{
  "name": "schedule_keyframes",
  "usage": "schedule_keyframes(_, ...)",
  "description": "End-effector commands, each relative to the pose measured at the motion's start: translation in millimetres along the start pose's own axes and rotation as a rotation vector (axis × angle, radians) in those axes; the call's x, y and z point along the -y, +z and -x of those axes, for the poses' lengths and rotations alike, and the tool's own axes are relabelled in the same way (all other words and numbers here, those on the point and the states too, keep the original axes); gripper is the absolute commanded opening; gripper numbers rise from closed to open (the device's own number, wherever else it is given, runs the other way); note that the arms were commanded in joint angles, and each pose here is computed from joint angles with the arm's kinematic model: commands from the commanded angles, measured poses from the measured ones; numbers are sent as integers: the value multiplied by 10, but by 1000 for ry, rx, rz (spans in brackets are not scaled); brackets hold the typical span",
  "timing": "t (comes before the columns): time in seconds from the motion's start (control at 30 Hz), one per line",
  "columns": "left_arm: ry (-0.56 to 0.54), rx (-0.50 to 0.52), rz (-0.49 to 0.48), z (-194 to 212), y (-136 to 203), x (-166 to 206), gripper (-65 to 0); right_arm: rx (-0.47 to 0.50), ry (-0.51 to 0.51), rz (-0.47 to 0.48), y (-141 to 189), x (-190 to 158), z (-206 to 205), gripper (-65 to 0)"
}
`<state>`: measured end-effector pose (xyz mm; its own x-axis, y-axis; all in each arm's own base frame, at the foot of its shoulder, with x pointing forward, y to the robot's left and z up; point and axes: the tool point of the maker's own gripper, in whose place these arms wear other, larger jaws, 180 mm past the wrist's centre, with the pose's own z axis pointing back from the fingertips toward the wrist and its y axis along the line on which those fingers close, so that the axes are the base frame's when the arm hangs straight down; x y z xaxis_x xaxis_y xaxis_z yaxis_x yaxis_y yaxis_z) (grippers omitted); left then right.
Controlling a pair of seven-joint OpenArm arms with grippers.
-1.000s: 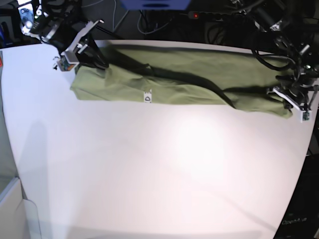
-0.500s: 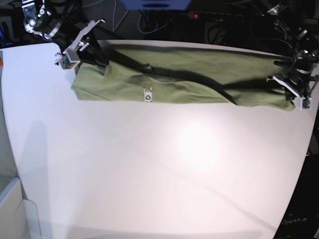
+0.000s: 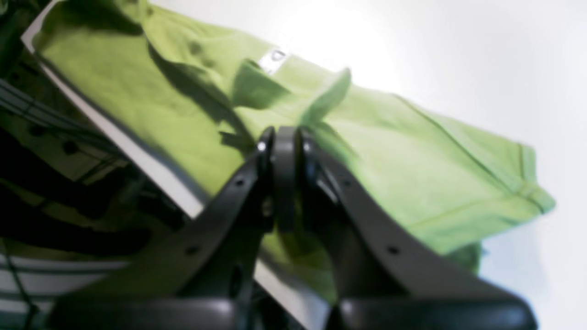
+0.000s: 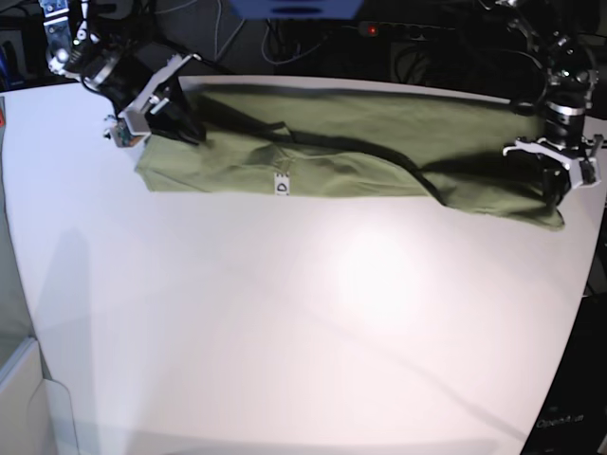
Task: Fold the T-shirt properly
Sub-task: 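Lift the hem and fold it over toward the collar edge, then hold the strip ends with both grippers and pull them apart to straighten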
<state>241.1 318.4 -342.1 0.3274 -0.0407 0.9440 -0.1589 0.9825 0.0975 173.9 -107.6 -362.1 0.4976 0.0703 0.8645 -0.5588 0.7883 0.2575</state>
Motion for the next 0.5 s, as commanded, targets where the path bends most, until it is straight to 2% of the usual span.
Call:
schedule_keyframes(0.0, 10, 52, -21, -85, 31, -88, -627, 32, 4, -4, 15, 17, -85, -644)
schedule_keyframes(0.27, 139, 185, -107, 69, 202, -239, -627, 7, -20, 20, -21, 149, 42, -644)
schedule_keyframes(0.47, 199, 308, -136, 122, 345, -256, -627, -1, -29, 37, -61, 254, 85, -644)
